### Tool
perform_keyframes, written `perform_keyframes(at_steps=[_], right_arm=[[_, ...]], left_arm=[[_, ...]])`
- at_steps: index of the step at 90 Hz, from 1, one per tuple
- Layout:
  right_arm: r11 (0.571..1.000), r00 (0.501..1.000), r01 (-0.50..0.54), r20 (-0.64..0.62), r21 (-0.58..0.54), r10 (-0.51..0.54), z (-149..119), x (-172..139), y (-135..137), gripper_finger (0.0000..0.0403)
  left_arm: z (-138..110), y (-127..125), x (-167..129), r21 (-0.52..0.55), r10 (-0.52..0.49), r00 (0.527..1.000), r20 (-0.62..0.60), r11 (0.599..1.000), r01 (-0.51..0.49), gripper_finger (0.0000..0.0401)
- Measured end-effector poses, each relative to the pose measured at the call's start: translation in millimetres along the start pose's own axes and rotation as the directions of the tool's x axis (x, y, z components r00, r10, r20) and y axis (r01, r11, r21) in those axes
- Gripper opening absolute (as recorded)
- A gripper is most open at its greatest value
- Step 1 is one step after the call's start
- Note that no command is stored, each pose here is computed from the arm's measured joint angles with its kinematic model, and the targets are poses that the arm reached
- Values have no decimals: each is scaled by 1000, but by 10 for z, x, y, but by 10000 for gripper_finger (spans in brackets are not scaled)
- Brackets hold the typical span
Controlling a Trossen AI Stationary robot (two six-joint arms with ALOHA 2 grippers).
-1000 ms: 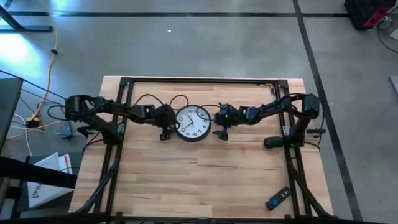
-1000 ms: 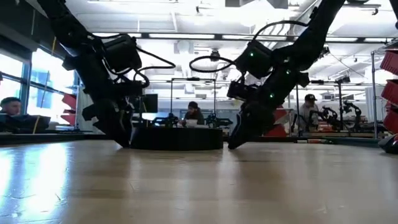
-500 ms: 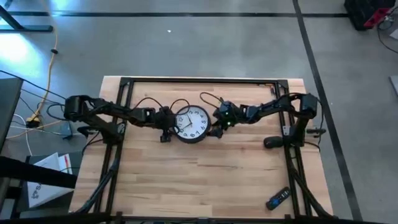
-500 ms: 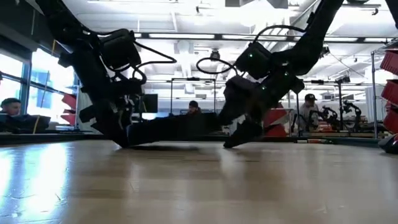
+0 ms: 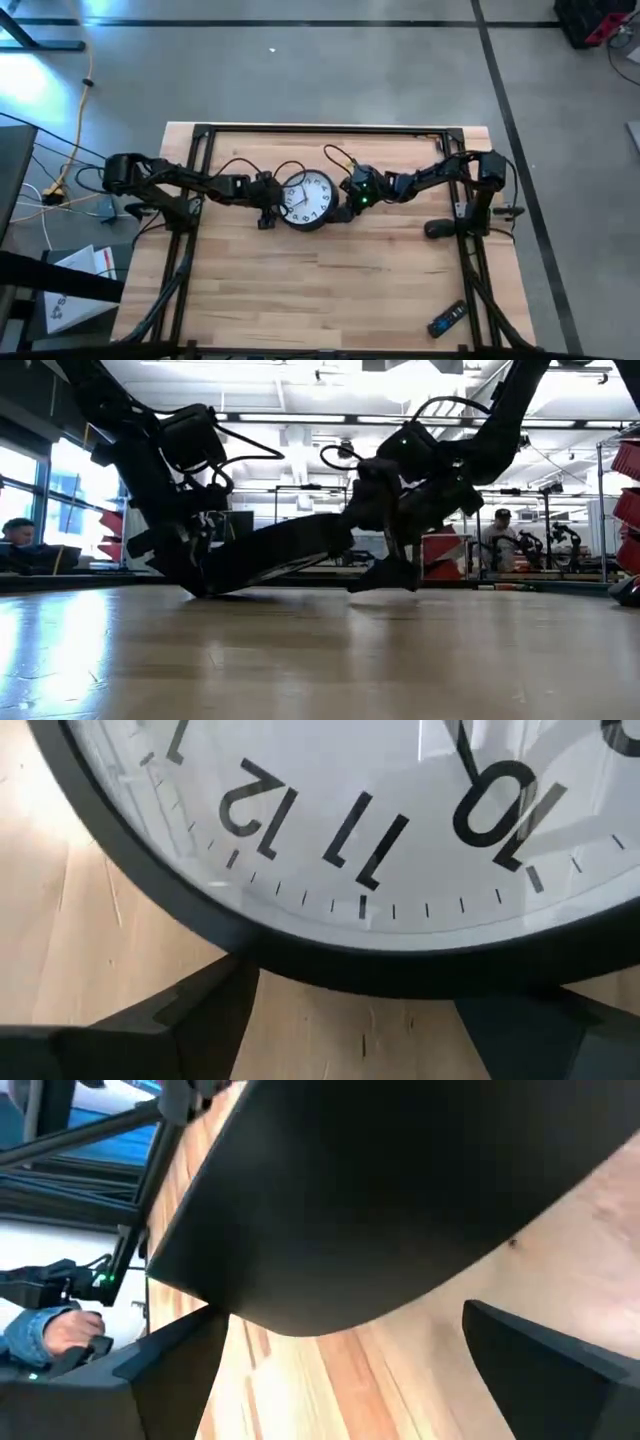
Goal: Insert battery
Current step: Insert the yellow battery into the white-black wall clock
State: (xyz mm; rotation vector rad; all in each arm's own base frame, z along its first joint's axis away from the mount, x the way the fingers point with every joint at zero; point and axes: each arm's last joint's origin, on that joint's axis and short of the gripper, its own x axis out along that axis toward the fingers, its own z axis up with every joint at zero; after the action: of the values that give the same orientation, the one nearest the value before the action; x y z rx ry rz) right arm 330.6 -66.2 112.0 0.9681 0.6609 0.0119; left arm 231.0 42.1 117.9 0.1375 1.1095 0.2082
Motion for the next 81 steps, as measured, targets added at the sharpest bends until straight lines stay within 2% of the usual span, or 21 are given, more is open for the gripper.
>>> perform_keyframes(at_steps=[30, 46, 81], right_arm=[[1000, 1000, 5, 24, -28, -5, -43, 47, 85, 375], [997, 999, 40, 39, -60, -38, -102, 90, 125, 375], [996, 999, -16, 42, -85, 20, -69, 88, 162, 375]], left_arm=[[-20, -2, 0, -14, -1, 1000, -21, 1000, 0, 305], [-24, -2, 0, -15, 0, 1000, -24, 1000, 0, 305], [-25, -6, 0, -6, -1, 1000, -25, 1000, 0, 305]])
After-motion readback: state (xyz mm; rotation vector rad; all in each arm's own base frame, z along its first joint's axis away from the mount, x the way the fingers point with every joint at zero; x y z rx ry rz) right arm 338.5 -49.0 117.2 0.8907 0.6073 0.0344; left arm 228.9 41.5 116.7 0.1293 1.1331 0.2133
